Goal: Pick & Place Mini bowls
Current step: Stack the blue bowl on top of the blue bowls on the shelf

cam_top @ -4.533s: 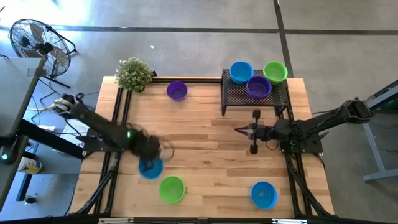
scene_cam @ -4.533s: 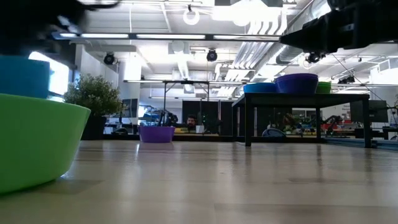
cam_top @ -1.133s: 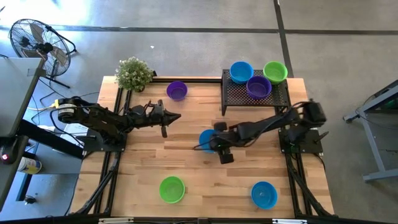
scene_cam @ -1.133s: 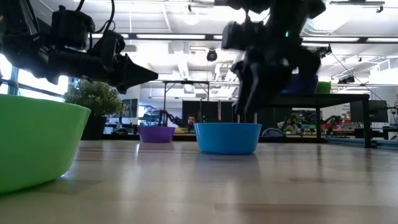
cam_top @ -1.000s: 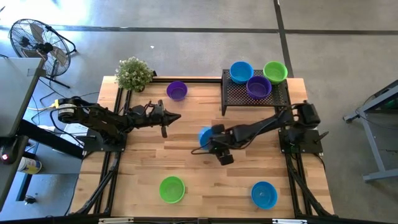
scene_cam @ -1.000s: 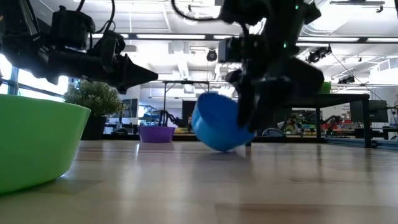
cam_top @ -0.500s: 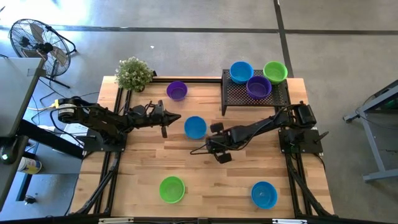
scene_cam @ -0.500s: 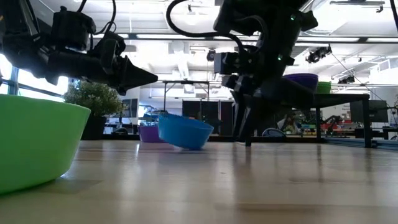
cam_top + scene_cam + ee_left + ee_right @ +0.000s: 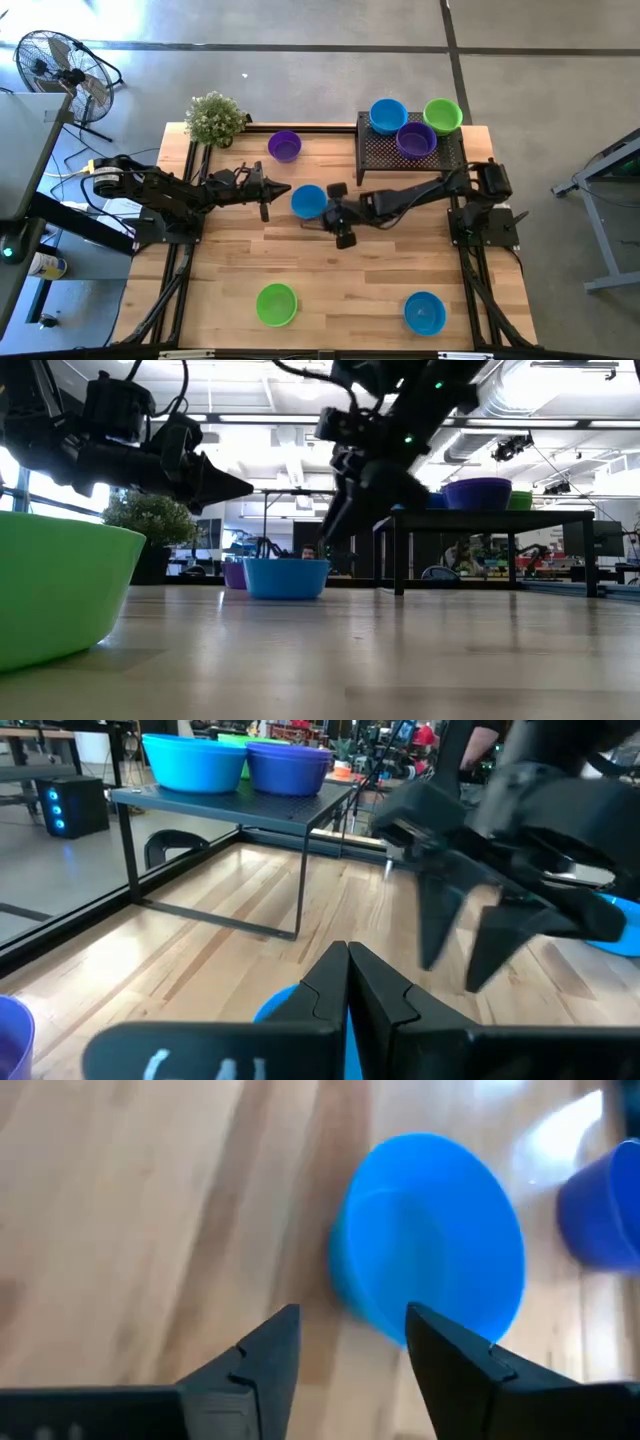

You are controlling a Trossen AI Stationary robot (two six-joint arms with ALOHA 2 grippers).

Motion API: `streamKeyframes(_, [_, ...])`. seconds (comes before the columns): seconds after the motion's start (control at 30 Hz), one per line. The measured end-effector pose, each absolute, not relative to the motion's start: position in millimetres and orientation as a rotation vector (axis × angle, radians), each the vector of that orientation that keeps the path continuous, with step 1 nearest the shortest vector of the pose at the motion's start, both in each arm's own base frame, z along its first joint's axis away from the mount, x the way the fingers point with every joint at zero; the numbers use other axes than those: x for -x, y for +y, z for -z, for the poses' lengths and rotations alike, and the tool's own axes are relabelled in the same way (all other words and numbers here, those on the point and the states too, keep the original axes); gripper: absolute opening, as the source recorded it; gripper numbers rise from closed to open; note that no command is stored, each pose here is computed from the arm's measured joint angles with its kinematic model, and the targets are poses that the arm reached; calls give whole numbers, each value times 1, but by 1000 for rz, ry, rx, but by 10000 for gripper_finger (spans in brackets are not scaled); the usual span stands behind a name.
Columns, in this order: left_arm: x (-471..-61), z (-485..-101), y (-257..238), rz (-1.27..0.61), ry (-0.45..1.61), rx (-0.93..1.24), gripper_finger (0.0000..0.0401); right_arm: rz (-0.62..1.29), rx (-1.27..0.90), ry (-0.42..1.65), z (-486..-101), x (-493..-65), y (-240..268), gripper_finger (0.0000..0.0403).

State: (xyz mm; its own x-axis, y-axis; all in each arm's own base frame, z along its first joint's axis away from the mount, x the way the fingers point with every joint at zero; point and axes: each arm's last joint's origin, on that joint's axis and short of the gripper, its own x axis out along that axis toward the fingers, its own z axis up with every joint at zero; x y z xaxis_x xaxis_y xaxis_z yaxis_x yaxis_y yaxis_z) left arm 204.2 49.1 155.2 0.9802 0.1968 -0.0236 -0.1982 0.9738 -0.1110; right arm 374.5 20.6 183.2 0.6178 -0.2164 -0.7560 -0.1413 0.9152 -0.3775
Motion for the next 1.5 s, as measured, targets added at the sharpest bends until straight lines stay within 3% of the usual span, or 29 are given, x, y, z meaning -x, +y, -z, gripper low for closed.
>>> streamKeyframes(0.3, [-204, -154, 49, -201, 24, 115, 1, -47, 455, 886, -182, -379, -24, 169])
streamKeyframes(0.67, [-204, -154, 49, -202, 23, 114, 1, -126, 546, 934, -148, -388, -28, 144])
streamKeyframes(0.9, [-204, -154, 49, -202, 23, 113, 1, -137, 542, 941, -146, -388, -28, 102])
streamKeyframes(1.2, [-204, -154, 49, -202, 23, 113, 1, -113, 553, 949, -147, -388, -28, 8])
streamKeyframes(1.5, [-204, -154, 49, -201, 24, 114, 1, -120, 495, 925, -170, -380, -15, 3])
